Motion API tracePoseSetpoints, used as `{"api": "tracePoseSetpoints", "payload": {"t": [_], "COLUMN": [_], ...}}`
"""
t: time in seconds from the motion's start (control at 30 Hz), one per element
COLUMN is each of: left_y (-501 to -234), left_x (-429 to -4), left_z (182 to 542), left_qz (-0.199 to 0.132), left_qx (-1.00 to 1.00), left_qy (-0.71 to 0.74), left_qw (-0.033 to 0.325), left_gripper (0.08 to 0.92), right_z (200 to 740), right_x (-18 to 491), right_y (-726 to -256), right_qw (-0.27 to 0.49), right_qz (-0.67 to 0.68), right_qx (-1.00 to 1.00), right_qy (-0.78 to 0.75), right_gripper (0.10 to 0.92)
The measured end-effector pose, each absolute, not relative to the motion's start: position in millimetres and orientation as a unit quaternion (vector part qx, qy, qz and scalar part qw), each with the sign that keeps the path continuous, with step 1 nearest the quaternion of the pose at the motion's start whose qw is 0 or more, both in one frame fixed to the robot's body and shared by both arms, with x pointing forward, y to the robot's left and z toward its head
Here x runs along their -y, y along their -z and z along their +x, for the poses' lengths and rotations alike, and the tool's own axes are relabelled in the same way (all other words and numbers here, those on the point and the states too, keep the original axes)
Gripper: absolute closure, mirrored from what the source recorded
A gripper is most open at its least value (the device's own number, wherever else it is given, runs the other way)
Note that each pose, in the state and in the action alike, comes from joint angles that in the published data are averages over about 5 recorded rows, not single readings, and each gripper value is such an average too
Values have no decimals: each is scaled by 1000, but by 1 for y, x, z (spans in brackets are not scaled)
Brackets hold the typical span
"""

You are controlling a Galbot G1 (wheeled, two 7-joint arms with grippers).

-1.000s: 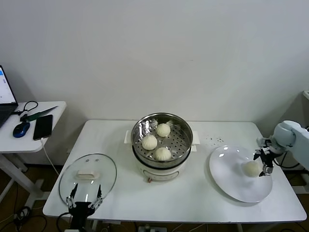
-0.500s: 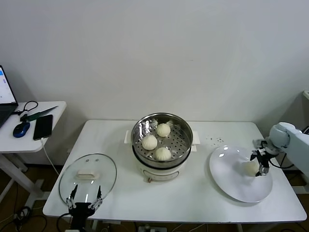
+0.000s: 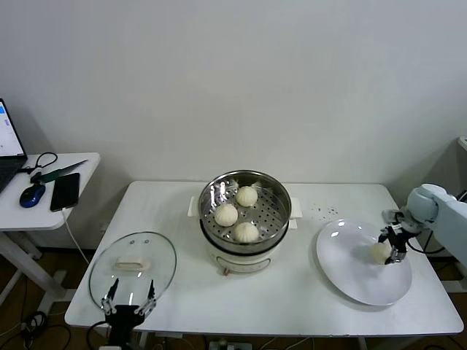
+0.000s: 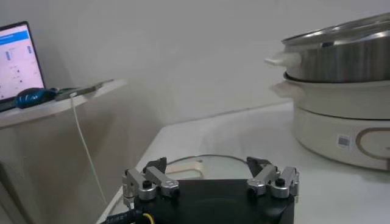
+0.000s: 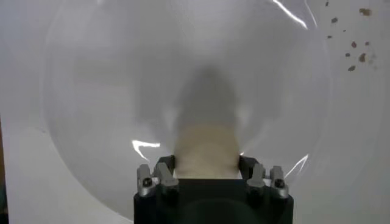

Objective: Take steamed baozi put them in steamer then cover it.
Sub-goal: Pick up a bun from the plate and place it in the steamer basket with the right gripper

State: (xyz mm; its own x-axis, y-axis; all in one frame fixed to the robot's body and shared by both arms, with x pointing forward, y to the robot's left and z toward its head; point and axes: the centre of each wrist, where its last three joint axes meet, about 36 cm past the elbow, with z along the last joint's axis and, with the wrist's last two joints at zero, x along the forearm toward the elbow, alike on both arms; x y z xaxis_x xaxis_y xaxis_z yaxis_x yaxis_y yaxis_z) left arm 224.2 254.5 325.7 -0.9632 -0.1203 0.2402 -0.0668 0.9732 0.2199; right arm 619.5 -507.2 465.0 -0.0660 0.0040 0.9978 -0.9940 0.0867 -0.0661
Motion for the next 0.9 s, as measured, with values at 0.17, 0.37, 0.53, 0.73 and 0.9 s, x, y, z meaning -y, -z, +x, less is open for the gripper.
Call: {"api": "tracePoseSetpoints", "payload": {"t": [0.17,0.37,0.53,0.73,0.9], "left_y": [-325,-323,-325,-327,-331], "left_x": [-251,-247,-241,-234,-226], "left_z": [227,230,233,237,241], "left_qz": [42,32,24,11,-3], "left_qx": [986,987,988,989,990], "left_qy": [102,97,90,85,81], "left_qw": [126,125,122,119,112], "left_gripper": [177,177,177,177,177], "right_z": [629,655,680,700,707], "right_x": [496,463,418,356,307], "right_y": [-481,-529,-583,-646,-683], "right_qw": [489,453,417,383,370], "right_qz": [461,462,470,488,503], "right_qx": [555,586,608,621,620], "right_qy": [-491,-488,-485,-480,-475], "right_gripper": [352,352,346,344,344]}}
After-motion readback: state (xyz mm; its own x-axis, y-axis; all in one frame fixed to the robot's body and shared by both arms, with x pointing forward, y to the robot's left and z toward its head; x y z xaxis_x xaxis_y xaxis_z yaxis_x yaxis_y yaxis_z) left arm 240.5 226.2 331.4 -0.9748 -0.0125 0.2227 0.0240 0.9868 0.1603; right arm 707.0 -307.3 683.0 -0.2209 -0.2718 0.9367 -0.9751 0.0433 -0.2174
